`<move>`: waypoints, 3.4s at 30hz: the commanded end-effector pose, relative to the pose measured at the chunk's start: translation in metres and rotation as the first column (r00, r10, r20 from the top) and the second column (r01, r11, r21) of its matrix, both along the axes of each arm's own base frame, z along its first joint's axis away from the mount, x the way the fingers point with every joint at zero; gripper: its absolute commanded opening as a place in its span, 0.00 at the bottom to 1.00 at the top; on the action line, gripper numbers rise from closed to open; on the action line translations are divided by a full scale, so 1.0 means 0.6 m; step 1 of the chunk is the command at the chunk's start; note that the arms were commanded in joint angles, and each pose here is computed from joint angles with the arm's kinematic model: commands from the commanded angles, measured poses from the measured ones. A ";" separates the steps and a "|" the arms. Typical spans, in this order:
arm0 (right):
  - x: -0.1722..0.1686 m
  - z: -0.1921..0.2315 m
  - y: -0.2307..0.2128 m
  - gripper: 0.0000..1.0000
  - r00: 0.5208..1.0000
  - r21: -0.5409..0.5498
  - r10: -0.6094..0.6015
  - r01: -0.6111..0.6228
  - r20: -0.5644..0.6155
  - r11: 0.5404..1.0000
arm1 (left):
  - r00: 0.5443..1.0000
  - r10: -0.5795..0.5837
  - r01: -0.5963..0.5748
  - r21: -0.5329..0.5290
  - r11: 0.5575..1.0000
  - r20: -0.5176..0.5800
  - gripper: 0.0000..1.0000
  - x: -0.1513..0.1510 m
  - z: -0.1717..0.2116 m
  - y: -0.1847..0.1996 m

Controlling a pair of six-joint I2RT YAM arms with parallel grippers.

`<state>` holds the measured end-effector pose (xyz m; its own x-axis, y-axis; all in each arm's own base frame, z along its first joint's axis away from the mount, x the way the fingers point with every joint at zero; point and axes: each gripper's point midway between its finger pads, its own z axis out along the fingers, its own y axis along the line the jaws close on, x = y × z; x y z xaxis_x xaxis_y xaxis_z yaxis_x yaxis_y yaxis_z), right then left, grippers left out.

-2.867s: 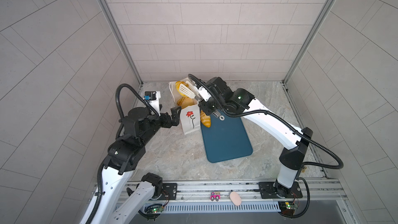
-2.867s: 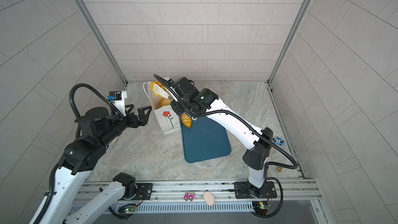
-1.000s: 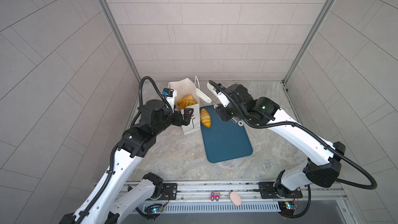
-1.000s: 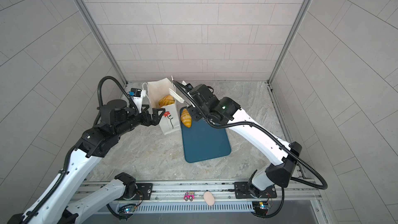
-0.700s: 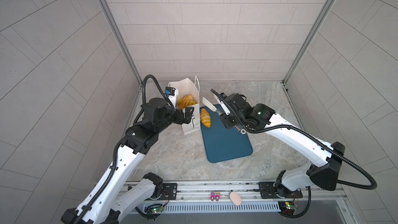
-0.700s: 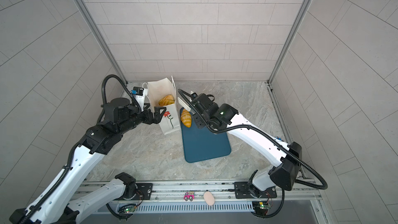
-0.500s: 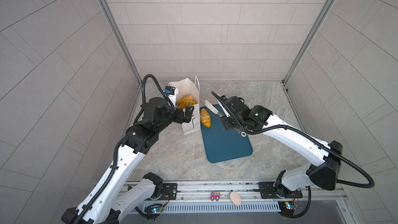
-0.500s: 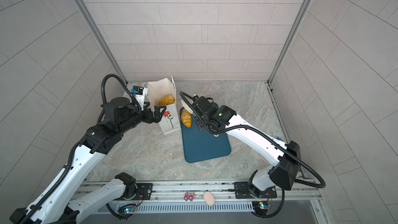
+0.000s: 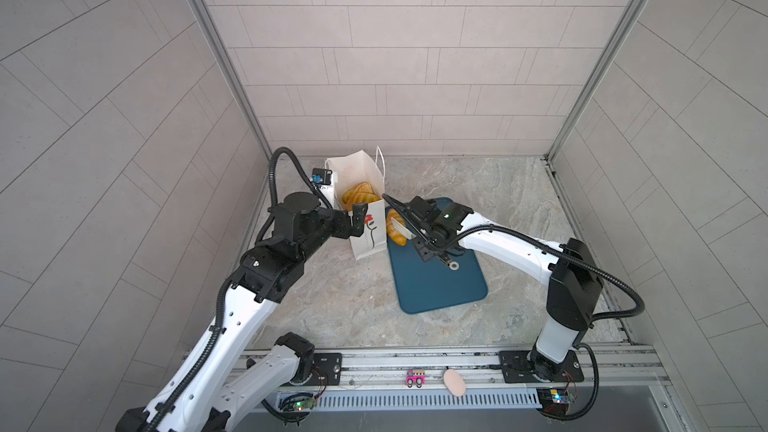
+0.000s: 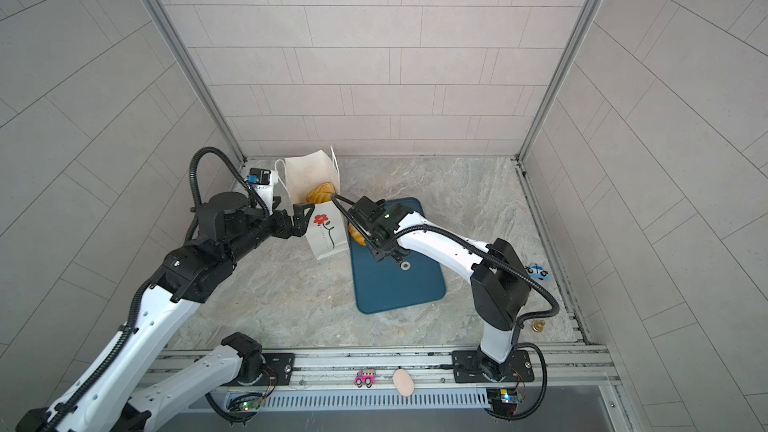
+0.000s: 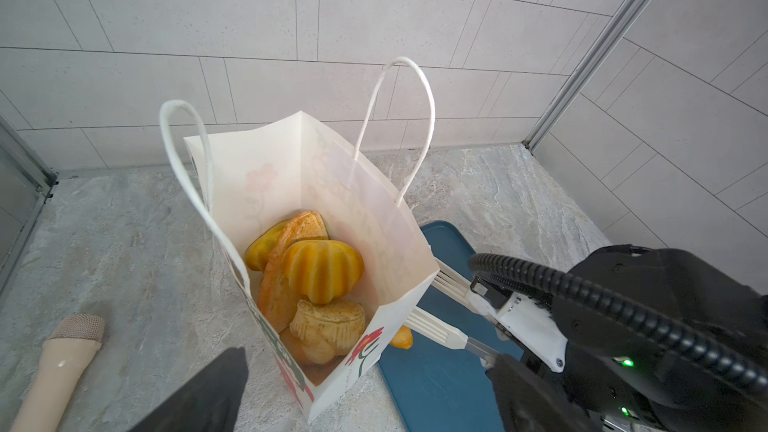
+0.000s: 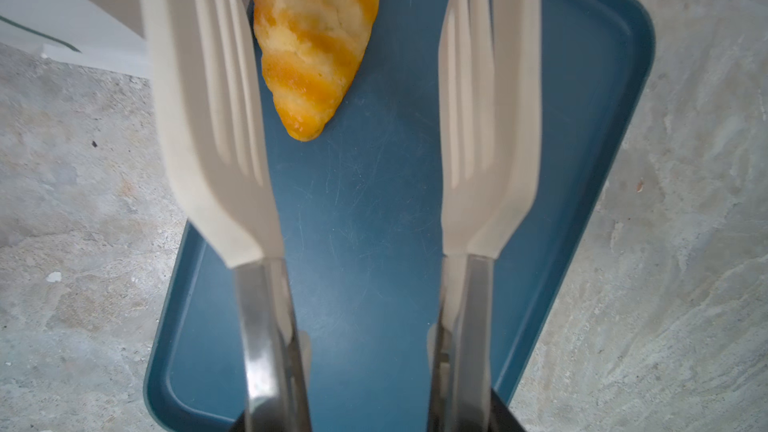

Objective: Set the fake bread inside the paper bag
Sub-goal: 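Move the open tongs back over the croissant on the tray, then lower the tongs and close them on the croissant, then lift the croissant in the tongs and carry it over the paper bag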

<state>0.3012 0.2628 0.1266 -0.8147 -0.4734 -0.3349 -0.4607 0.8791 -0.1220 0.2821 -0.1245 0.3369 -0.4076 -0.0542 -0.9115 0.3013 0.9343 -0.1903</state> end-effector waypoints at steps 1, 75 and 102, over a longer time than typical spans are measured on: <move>0.007 0.003 0.012 0.56 1.000 0.014 -0.016 0.016 -0.007 1.000 | 1.000 0.020 -0.020 0.023 1.000 0.011 1.00 -0.005 -0.002 0.013; -0.005 -0.024 -0.075 0.26 0.995 0.059 -0.101 0.100 0.001 0.993 | 1.000 -0.015 0.017 -0.072 0.997 0.025 1.00 -0.004 0.025 -0.001; 0.021 0.199 -0.103 0.25 0.953 0.213 -0.129 0.071 0.274 0.974 | 0.996 -0.068 0.071 -0.053 0.996 0.058 1.00 -0.006 0.056 -0.013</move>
<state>0.3090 0.2059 0.2110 -0.7649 -0.3128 -0.5631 -0.3510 0.9354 -0.0430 0.2806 -0.1320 0.3522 -0.4025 -0.0847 -0.9115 0.3502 0.9057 -0.2388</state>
